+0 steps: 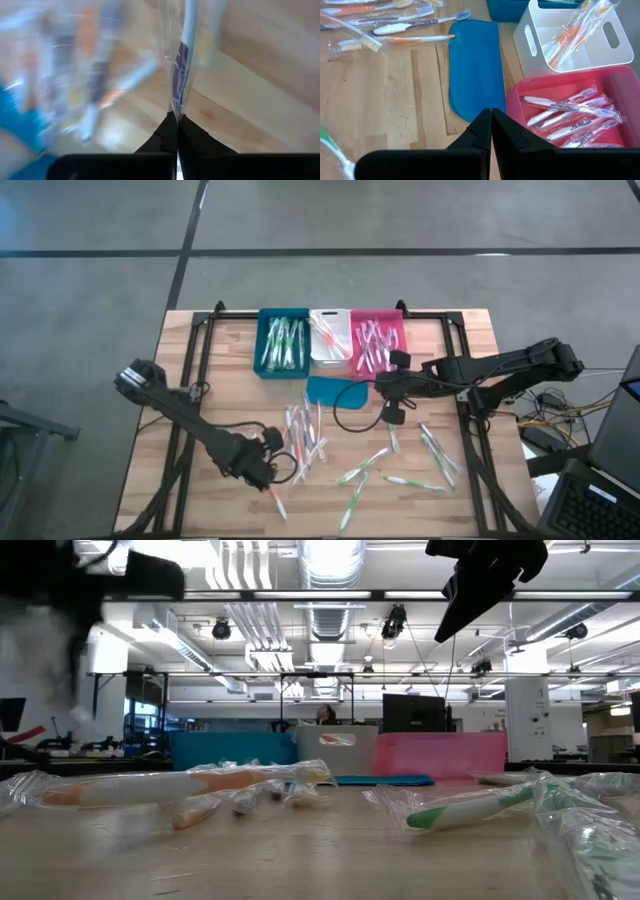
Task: Pick & Place Toothbrushes
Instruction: Put the purple toothbrush into the pink bin
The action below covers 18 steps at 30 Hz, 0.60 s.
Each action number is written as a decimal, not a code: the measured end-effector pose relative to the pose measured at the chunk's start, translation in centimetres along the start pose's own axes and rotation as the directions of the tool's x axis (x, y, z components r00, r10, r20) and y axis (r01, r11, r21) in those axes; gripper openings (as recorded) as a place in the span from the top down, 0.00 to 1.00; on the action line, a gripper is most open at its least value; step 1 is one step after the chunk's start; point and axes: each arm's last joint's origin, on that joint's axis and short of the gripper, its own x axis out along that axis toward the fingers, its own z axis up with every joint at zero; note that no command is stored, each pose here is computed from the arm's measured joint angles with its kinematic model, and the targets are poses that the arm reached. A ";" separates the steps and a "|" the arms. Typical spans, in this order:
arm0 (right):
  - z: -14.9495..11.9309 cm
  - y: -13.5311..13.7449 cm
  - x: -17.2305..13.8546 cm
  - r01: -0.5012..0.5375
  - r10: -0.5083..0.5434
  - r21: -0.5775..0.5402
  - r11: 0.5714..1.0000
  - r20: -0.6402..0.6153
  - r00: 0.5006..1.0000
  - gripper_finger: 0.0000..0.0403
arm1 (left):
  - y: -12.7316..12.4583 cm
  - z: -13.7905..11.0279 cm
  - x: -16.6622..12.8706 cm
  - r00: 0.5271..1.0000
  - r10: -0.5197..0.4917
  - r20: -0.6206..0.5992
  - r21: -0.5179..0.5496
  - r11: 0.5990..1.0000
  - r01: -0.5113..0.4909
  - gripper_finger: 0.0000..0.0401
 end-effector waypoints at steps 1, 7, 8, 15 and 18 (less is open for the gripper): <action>0.0 0.0 0.0 0.000 0.000 0.000 1.000 0.000 1.000 0.98 | 0.3 0.1 -0.6 0.999 0.040 0.023 -0.061 0.997 -0.039 1.00; -0.2 0.0 0.1 0.001 -0.001 0.002 1.000 -0.006 1.000 0.98 | 1.8 0.5 -2.3 0.953 0.293 0.080 -0.443 0.867 -0.229 1.00; -0.3 0.0 0.2 0.002 -0.002 0.000 1.000 -0.011 1.000 0.98 | 2.1 0.5 -2.5 0.941 0.329 0.080 -0.492 0.834 -0.250 1.00; -1.8 1.0 1.1 -0.010 0.011 0.019 1.000 -0.049 0.999 0.98 | 5.2 0.8 -2.2 0.835 0.539 0.109 -0.717 0.624 -0.310 1.00; -2.7 2.0 1.8 -0.028 0.028 0.006 1.000 -0.024 0.999 0.98 | 6.8 0.9 -1.6 0.764 0.624 0.162 -0.752 0.580 -0.314 1.00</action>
